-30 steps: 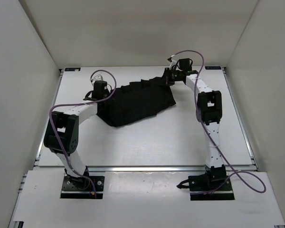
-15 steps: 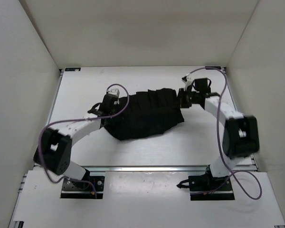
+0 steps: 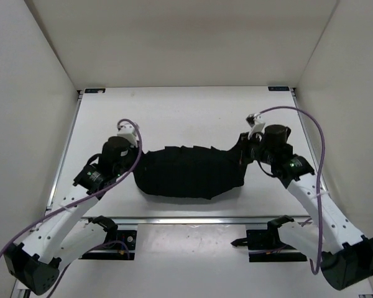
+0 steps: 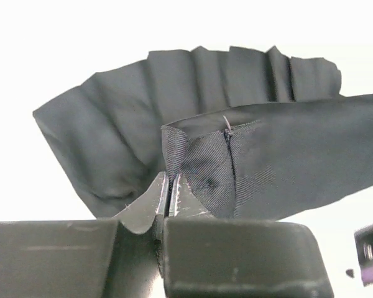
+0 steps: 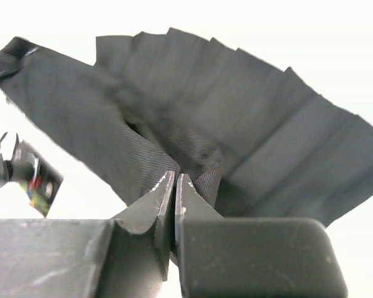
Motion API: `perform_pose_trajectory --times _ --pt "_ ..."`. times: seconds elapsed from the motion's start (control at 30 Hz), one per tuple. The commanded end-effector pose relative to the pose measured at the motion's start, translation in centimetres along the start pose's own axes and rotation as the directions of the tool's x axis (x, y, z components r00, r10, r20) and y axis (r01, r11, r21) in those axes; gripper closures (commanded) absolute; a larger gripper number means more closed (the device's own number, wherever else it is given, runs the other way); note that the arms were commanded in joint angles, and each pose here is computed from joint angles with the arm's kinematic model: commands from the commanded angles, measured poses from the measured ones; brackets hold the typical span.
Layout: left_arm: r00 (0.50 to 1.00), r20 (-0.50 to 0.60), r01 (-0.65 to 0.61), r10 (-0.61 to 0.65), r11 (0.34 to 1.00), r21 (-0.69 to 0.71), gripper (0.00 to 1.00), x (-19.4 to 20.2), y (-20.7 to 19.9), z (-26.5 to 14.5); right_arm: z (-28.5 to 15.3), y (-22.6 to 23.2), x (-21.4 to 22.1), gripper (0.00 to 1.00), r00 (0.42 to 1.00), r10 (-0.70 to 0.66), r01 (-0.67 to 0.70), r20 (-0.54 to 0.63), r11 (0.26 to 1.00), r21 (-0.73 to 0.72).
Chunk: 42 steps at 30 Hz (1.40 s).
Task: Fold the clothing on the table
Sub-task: Fold the skirt
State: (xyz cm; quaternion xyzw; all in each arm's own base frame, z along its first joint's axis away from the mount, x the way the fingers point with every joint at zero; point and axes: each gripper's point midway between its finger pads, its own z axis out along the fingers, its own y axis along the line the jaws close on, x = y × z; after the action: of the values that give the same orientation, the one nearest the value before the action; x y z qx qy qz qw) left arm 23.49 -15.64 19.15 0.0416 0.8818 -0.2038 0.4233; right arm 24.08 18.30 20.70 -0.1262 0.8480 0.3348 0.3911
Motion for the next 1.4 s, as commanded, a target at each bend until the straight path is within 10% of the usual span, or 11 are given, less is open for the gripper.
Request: perform_pose_trajectory --times 0.0,0.53,0.63,0.83,0.9,1.0,1.1,1.17,1.23,1.37 --pt "1.000 0.030 0.001 0.002 0.995 -0.100 1.00 -2.4 2.7 0.7 1.2 -2.0 -4.9 1.00 0.996 -0.041 0.039 0.074 0.999 0.035" --pt "0.993 -0.052 0.085 -0.104 0.953 -0.290 1.00 -2.3 11.4 13.5 13.0 -15.2 -5.0 1.00 0.996 0.063 -0.059 -0.067 0.996 0.060" --pt "0.989 -0.097 0.079 -0.114 0.948 -0.309 0.99 -1.8 12.2 15.3 14.7 -17.2 -5.6 0.87 0.992 0.096 -0.090 -0.079 0.993 0.073" --pt "0.984 -0.131 0.072 -0.119 0.945 -0.318 0.55 -2.9 13.2 17.2 15.7 -19.3 -6.6 0.55 0.985 0.108 -0.098 -0.130 0.992 0.084" --pt "0.989 -0.108 0.059 -0.097 0.950 -0.307 0.16 -5.0 12.8 17.3 15.1 -18.6 -8.2 0.49 0.991 0.072 -0.062 -0.113 0.994 0.093" --pt "0.995 -0.091 0.002 -0.032 0.951 -0.309 0.06 -7.9 11.8 16.1 13.9 -16.4 -10.6 0.48 0.995 0.055 -0.050 -0.079 0.997 0.061" --pt "0.996 -0.083 -0.009 -0.014 0.962 -0.272 0.12 -8.9 10.1 14.2 13.3 -12.7 -10.0 0.48 0.995 0.043 -0.041 -0.087 0.999 0.020" --pt "0.996 -0.085 0.001 -0.022 0.971 -0.239 0.40 -8.4 8.8 12.9 13.1 -10.8 -8.4 0.56 0.993 0.048 -0.047 -0.111 0.999 0.007" --pt "0.993 -0.107 0.026 -0.045 0.985 -0.172 0.84 -6.2 7.0 11.5 12.8 -7.7 -6.6 0.90 0.990 0.046 -0.053 -0.133 0.998 -0.045" --pt "0.985 -0.143 0.086 -0.096 0.994 -0.069 1.00 -0.4 4.2 10.2 12.5 -4.5 -1.6 1.00 0.984 0.103 -0.118 -0.145 0.988 -0.099"
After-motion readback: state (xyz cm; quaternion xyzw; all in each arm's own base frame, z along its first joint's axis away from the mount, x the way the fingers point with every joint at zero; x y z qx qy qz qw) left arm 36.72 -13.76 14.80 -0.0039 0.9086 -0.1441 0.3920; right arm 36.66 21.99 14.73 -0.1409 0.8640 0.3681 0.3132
